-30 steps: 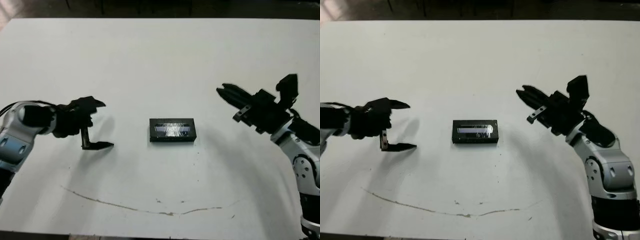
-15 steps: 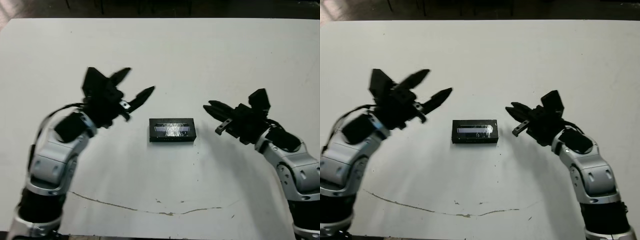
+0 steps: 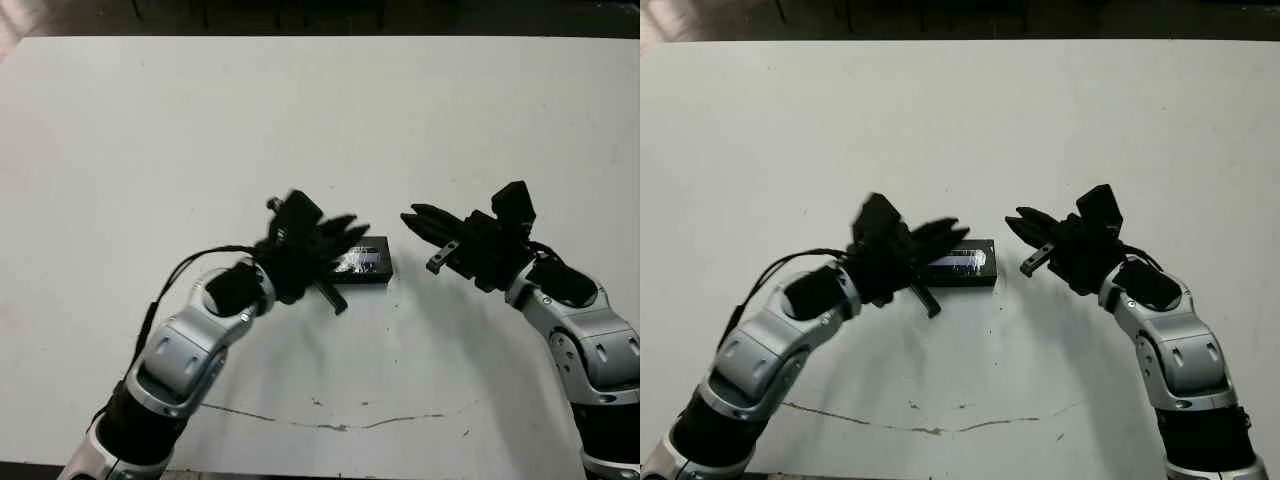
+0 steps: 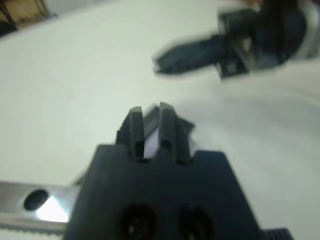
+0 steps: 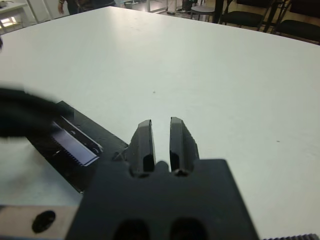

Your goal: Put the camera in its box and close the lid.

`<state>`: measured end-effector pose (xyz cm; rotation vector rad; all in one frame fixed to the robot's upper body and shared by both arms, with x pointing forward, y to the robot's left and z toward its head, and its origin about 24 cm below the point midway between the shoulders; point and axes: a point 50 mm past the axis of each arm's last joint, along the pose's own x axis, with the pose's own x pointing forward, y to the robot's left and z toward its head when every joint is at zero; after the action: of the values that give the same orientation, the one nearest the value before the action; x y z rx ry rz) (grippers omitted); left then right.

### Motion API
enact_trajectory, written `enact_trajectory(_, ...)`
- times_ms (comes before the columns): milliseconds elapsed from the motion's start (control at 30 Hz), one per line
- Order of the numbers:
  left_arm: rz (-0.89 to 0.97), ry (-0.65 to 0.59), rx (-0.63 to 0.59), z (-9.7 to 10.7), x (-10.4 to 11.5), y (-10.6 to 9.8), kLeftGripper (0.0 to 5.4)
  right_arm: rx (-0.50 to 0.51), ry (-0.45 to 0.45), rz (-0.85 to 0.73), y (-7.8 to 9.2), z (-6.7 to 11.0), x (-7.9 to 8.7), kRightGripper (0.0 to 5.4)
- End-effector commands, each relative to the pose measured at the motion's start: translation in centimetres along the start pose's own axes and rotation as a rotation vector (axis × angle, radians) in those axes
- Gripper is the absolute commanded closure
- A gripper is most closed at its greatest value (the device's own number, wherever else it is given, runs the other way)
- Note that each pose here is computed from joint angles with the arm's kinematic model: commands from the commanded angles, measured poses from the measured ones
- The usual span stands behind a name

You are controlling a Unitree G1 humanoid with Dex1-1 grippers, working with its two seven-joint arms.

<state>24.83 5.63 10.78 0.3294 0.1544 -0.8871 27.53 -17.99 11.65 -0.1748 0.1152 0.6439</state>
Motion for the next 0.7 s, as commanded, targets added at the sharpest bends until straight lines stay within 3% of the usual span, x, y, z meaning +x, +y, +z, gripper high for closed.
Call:
enact_trajectory(33,-0.032,0.177,0.023,-2.7,0.1,-0.9,5.39,0.016,0.024,-0.019,-0.6,-0.2,-0.4,5.4)
enact_trajectory(267,0.008,0.373,0.049,-6.6,-0.1,-0.7,5.39,0.02,-0.006,-0.036,-1.2,0.3,-0.6,5.4)
enact_trajectory(400,0.002,0.367,0.007,-6.7,-0.7,-0.4,5.39,0.03,-0.013,-0.041,-1.2,0.4,-0.7,5.4)
enact_trajectory(600,0.064,0.177,-0.09,-2.4,-2.9,1.3,5.39,0.025,-0.038,-0.043,-1.3,0.6,-0.9,5.4)
enact_trajectory(700,0.147,-0.005,-0.113,0.3,-4.7,3.2,5.39,0.041,-0.049,-0.052,-1.4,0.7,-0.9,5.4)
